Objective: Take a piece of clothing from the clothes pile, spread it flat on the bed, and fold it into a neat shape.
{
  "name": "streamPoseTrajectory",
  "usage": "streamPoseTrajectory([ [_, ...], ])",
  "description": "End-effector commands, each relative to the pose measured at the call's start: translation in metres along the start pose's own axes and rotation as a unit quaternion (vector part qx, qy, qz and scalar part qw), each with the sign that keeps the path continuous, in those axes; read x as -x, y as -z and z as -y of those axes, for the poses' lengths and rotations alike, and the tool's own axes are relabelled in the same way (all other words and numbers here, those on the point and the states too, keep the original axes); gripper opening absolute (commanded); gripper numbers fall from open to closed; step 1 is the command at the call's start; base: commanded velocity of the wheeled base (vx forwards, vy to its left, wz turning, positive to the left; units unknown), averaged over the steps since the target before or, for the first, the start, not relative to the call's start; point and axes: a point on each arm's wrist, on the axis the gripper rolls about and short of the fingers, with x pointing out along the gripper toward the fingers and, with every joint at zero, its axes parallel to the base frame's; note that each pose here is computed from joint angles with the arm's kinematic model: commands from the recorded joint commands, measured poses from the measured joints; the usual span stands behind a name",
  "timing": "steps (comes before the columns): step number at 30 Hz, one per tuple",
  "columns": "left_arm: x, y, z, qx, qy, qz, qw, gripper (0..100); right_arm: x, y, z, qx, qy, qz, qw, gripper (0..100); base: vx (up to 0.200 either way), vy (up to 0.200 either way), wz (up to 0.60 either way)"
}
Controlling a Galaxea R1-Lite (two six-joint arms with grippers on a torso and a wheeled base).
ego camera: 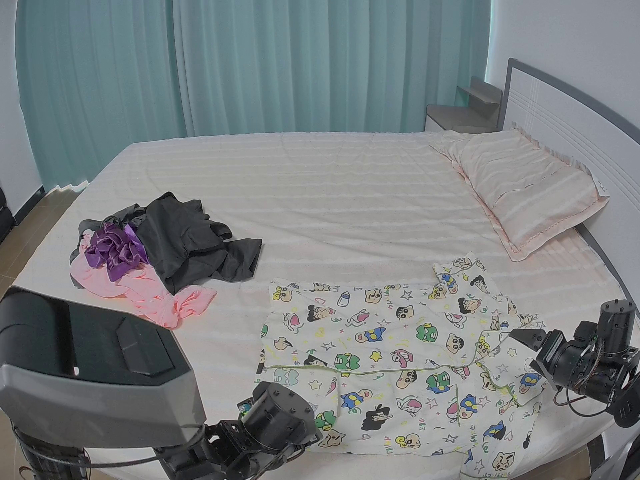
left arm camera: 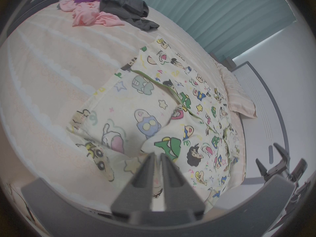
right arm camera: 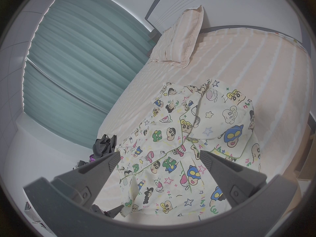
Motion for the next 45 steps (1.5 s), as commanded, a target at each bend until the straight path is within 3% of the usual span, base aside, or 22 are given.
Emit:
streamPoseTrajectory([
  [1,0.005,-0.011,0.0,0.019,0.004,0.013,0.9997,0,0.002,0.004,0.002,0.001,0.003,-0.008,1.0,100,0.0,0.0,0.0],
  [8,0.023,-0.036,0.005,0.021,0.027,0.046,0.9984,0,0.002,0.004,0.001,0.0,0.001,-0.009,1.0,100,0.0,0.0,0.0],
  [12,0.02,-0.054,-0.004,-0.018,0.012,0.071,0.9972,0,0.004,0.004,0.0,0.0,-0.003,-0.005,1.0,100,0.0,0.0,0.0],
  [21,0.009,-0.084,-0.026,-0.042,-0.029,0.099,0.9938,0,0.005,0.003,-0.001,0.0,-0.006,-0.003,1.0,100,0.0,0.0,0.0],
  [25,-0.002,-0.089,-0.032,-0.042,-0.027,0.108,0.9929,0,0.005,0.003,-0.001,0.0,-0.006,-0.003,1.0,100,0.0,0.0,0.0],
  [30,-0.027,-0.087,-0.046,-0.074,-0.034,0.116,0.9899,0,0.005,0.003,-0.001,0.001,-0.006,-0.002,1.0,100,0.0,0.0,0.0],
  [44,-0.047,-0.103,-0.052,-0.062,-0.03,0.144,0.9873,0,0.005,0.003,-0.001,0.001,-0.006,-0.002,1.0,100,0.0,0.0,0.0],
  [45,-0.047,-0.104,-0.053,-0.061,-0.031,0.144,0.9872,100,0.005,0.003,-0.001,0.001,-0.005,-0.003,1.0,100,0.0,0.0,0.0],
])
